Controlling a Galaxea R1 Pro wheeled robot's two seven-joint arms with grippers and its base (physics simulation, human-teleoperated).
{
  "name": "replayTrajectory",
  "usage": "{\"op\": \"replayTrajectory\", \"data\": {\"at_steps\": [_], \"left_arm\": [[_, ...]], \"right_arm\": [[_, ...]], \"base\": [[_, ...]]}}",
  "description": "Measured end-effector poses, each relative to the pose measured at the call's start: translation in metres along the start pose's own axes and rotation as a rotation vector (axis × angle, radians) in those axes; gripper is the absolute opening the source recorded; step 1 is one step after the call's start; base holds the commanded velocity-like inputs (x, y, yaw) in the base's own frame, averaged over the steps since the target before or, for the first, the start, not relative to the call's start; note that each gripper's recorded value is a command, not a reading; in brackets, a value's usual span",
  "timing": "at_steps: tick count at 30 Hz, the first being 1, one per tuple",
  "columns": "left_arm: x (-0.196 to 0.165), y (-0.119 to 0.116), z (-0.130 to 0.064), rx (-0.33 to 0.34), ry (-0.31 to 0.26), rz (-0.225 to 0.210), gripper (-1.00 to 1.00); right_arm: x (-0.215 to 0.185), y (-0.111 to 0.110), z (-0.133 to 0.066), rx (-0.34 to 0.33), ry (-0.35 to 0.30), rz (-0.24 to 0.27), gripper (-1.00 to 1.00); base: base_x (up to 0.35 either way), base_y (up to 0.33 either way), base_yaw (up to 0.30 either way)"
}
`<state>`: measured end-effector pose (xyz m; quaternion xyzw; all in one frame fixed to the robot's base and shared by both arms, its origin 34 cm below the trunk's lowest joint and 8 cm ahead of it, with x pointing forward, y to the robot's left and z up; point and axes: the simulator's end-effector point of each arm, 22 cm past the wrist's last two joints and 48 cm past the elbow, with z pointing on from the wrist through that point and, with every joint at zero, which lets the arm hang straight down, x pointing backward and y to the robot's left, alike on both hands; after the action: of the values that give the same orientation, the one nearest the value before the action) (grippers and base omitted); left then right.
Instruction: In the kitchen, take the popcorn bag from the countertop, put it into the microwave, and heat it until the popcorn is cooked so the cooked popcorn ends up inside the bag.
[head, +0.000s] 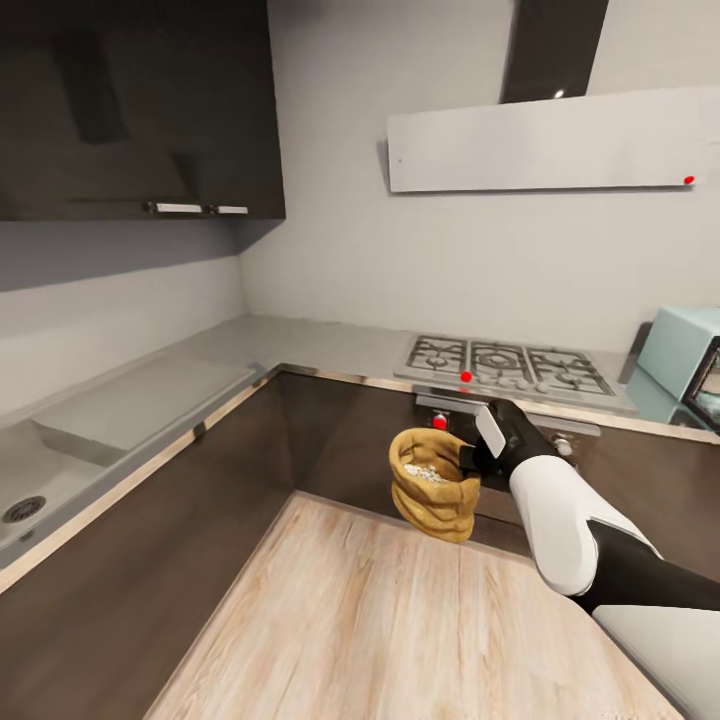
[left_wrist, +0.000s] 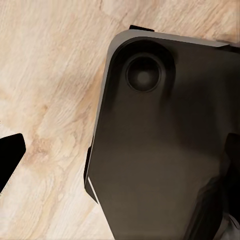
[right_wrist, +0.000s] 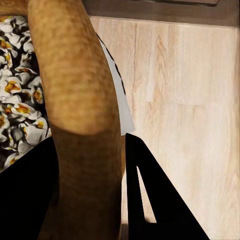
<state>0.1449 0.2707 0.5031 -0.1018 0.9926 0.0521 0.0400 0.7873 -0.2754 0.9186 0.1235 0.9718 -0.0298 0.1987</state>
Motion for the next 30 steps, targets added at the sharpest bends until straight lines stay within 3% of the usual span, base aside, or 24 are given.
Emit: {"op": "replayTrajectory", "data": {"at_steps": [7, 10, 20, 25, 30], "left_arm": [[0.0, 0.0, 0.0, 0.0, 0.0, 0.0, 1.0], [0.0, 0.0, 0.0, 0.0, 0.0, 0.0, 1.0], [0.0, 0.0, 0.0, 0.002, 0.0, 0.004, 1.0], [0.0, 0.0, 0.0, 0.002, 0.0, 0.003, 1.0], [0.0, 0.0, 0.0, 0.002, 0.0, 0.003, 1.0]], "right_arm": [[-0.001, -0.004, 0.0, 0.007, -0.002, 0.002, -1.0], [-0.006, -0.027, 0.001, 0.036, -0.006, 0.02, -1.0], [-0.007, -0.034, 0.002, 0.037, -0.006, 0.032, -1.0], [-0.012, -0.062, 0.003, 0.062, -0.01, 0.06, -1.0], [-0.013, -0.075, 0.004, 0.071, -0.01, 0.076, -1.0]], "base": [[0.0, 0.0, -0.252], [0.0, 0.0, -0.252], [0.0, 0.0, -0.252], [0.0, 0.0, -0.252], [0.0, 0.0, -0.252]]}}
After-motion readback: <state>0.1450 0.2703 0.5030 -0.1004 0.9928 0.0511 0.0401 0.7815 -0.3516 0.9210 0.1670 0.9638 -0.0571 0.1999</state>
